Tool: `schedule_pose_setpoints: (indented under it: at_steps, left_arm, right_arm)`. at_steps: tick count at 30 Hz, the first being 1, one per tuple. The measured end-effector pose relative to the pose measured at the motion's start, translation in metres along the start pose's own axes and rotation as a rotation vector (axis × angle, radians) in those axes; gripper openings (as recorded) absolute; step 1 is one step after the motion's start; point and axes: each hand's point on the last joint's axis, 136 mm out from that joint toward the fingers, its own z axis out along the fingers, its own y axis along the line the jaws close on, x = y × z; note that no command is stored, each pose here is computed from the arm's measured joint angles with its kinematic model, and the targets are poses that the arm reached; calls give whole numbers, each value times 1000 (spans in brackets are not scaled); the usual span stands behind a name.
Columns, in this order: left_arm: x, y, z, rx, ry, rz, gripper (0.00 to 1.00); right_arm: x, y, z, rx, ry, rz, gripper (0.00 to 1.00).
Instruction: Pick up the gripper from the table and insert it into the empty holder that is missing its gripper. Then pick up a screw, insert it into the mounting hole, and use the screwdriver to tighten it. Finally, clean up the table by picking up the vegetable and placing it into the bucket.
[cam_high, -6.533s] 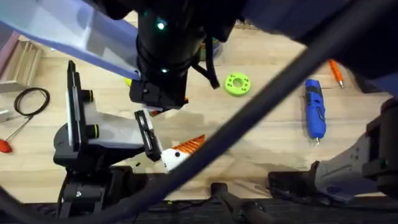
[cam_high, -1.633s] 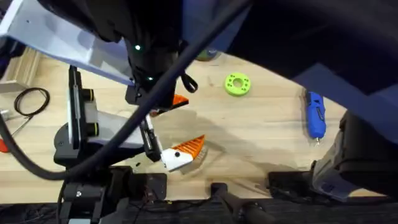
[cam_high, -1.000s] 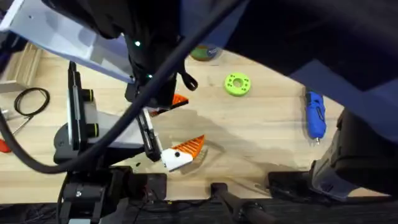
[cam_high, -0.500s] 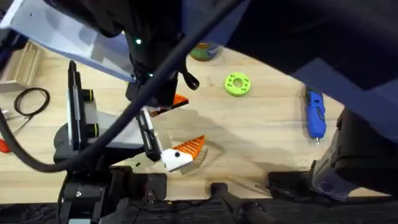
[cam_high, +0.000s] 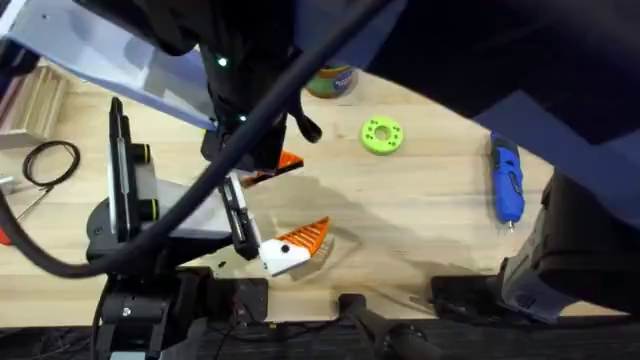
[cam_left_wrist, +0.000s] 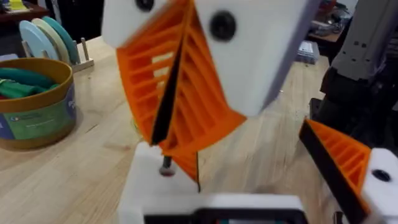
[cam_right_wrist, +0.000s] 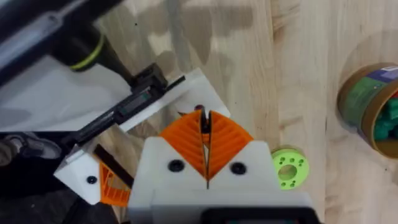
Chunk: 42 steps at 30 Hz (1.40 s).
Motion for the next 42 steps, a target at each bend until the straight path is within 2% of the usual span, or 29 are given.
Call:
schedule_pose_setpoints:
  at_steps: [42]
  left_arm:
    - [0, 0, 0, 0, 1, -11, 985]
  right_arm:
    - [-1, 4, 18, -31, 37, 3, 6]
